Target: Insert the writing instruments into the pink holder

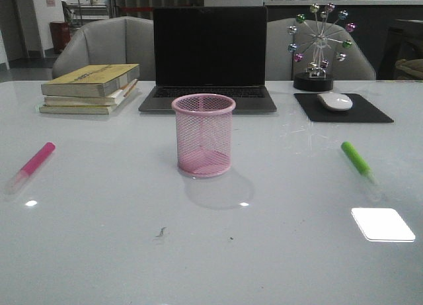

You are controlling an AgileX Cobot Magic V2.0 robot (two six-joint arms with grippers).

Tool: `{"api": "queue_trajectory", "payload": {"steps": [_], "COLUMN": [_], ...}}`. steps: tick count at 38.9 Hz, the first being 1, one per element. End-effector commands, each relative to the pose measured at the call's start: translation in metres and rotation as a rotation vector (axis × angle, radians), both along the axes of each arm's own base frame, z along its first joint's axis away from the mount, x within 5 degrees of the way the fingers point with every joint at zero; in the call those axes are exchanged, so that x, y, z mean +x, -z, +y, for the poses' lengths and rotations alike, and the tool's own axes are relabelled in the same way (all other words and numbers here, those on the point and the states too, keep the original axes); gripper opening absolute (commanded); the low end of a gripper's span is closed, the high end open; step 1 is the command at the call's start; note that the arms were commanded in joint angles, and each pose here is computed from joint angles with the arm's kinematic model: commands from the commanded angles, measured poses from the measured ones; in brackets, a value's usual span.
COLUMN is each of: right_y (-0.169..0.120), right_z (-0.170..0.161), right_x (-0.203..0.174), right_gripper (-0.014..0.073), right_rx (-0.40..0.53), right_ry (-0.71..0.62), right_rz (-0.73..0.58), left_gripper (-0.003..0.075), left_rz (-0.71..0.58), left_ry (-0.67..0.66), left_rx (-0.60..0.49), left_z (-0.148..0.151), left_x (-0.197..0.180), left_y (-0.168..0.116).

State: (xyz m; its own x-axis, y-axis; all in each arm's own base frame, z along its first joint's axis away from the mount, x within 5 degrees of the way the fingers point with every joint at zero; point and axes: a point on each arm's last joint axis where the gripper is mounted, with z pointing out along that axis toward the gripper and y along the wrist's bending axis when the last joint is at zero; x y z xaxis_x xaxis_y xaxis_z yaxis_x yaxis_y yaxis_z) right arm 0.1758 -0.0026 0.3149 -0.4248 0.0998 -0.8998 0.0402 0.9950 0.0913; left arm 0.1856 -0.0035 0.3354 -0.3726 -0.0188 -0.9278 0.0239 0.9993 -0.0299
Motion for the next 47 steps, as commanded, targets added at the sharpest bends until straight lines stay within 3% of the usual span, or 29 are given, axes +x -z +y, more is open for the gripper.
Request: {"api": "queue_trajectory", "payload": {"steps": [1, 6, 10, 12, 22, 30, 37, 47], "right_y": [-0.018, -0.017, -0.016, -0.016, -0.015, -0.009, -0.019, -0.023], "right_z": [-0.002, -0.002, -0.002, -0.002, -0.002, 0.000, -0.001, 0.000], "right_x": [0.003, 0.004, 0.005, 0.005, 0.005, 0.016, 0.057, 0.133], "right_gripper": [0.0201, 0.0341, 0.0360, 0.0360, 0.0353, 0.0353, 0.0353, 0.0353], "right_rx": [-0.006, -0.006, -0.006, -0.006, 0.005, 0.013, 0.020, 0.023], "right_ry": [0.012, 0.012, 0.012, 0.012, 0.012, -0.008, -0.023, -0.043], "right_rz": [-0.093, -0.088, -0.081, -0.086, -0.074, 0.142, 0.297, 0.423], "left_gripper": [0.0119, 0.0252, 0.0412, 0.0452, 0.0459, 0.0458, 0.0458, 0.0458], "left_rz": [-0.121, -0.128, -0.141, -0.143, -0.187, -0.187, -0.186, -0.186], "left_ry": [-0.011, -0.013, -0.018, -0.019, -0.025, -0.025, -0.026, -0.026], "left_rx": [-0.021, -0.040, -0.070, -0.079, -0.079, -0.085, -0.093, -0.093], "left_z": [0.000, 0.000, 0.000, 0.000, 0.000, 0.000, 0.000, 0.000], "left_x": [0.001, 0.001, 0.002, 0.002, 0.003, 0.003, 0.003, 0.003], "left_y": [-0.021, -0.022, -0.023, -0.023, -0.027, -0.027, -0.027, -0.027]}}
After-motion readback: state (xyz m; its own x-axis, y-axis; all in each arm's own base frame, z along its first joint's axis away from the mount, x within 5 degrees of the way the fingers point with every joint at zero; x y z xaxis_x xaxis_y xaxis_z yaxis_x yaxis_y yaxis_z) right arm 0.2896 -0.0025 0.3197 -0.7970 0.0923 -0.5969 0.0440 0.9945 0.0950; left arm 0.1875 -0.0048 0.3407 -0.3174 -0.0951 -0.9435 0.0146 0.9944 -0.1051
